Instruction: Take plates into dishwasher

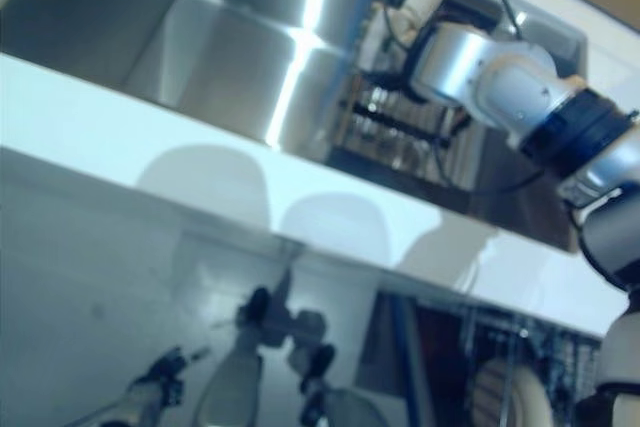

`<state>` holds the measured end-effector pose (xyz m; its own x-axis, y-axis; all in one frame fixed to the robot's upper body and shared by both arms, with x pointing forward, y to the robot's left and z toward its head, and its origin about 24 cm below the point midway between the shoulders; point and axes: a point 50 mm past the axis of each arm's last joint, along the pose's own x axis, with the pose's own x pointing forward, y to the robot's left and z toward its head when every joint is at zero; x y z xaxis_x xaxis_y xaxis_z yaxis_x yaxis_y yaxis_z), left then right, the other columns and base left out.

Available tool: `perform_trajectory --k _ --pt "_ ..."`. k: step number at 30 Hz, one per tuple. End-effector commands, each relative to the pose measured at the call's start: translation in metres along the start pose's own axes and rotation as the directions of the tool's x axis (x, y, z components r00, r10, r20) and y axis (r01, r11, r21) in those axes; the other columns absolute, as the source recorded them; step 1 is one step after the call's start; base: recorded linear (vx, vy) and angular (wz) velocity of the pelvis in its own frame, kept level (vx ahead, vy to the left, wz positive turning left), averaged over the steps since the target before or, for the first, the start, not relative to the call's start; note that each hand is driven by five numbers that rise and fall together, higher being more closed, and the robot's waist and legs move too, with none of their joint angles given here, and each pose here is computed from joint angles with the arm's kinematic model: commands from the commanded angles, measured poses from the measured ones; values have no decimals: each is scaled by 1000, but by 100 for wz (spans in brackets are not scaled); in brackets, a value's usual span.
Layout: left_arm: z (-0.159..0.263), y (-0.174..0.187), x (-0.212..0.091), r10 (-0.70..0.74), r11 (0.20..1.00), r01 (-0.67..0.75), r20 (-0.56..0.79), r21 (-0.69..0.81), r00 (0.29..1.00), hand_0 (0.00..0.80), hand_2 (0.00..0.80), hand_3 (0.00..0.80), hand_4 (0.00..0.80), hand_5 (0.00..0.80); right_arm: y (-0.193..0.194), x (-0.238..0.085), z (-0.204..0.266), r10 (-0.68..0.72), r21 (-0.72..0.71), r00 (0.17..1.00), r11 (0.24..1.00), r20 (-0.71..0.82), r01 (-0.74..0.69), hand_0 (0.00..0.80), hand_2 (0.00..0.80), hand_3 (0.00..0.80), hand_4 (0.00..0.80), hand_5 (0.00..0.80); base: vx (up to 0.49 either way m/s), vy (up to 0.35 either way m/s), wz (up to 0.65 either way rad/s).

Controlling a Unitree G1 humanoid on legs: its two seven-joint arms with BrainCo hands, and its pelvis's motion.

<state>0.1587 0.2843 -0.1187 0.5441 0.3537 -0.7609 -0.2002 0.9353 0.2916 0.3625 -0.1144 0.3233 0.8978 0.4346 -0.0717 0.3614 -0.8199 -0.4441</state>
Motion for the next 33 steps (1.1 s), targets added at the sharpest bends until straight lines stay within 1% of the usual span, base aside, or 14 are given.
perform_trajectory --k 1,6,11,14,18,24,28,30,33 --pt "5 10 0 24 999 -23 23 -36 999 0 0 0 0 0 -2 -3 -12 -13 -37 998 999 -54 12 800 800 800 800 800 0 0 0" --pt "1 9 -1 23 999 -23 15 -40 1000 0 0 0 0 0 0 -4 -13 -14 -25 999 1000 -51 13 800 800 800 800 800 0 0 0" --pt "-5 7 -2 25 999 -25 -1 -34 1000 0 0 0 0 0 2 -6 -19 -36 30 997 999 -72 39 800 800 800 800 800 0 0 0" --pt "-11 7 -3 31 999 -32 -12 -27 999 0 0 0 0 0 0 -10 -28 -85 135 989 986 -120 101 800 800 800 800 800 25 -16 -4" --pt "-15 5 -3 32 999 -33 -20 -24 999 0 0 0 0 0 2 -16 -40 -120 191 979 970 -167 152 800 800 800 800 800 21 -2 -5" --pt "-28 -1 -6 22 1000 -23 -51 -6 998 0 0 0 0 0 8 -26 -55 -124 302 966 934 -227 191 800 800 800 800 800 58 10 -14" --pt "-35 -4 -8 14 1000 -14 -69 4 997 0 0 0 0 0 13 -31 -63 -123 394 956 891 -268 225 800 800 800 800 800 74 -1 -20" --pt "-41 -7 -10 3 1000 -1 -85 15 996 0 0 0 0 0 18 -35 -70 -117 498 945 826 -307 264 800 800 800 800 800 96 -3 -23" --pt "-47 -12 -11 -11 1000 14 -104 27 995 0 0 0 0 0 28 -39 -75 -86 605 935 741 -345 292 800 800 800 800 800 67 -4 -13"
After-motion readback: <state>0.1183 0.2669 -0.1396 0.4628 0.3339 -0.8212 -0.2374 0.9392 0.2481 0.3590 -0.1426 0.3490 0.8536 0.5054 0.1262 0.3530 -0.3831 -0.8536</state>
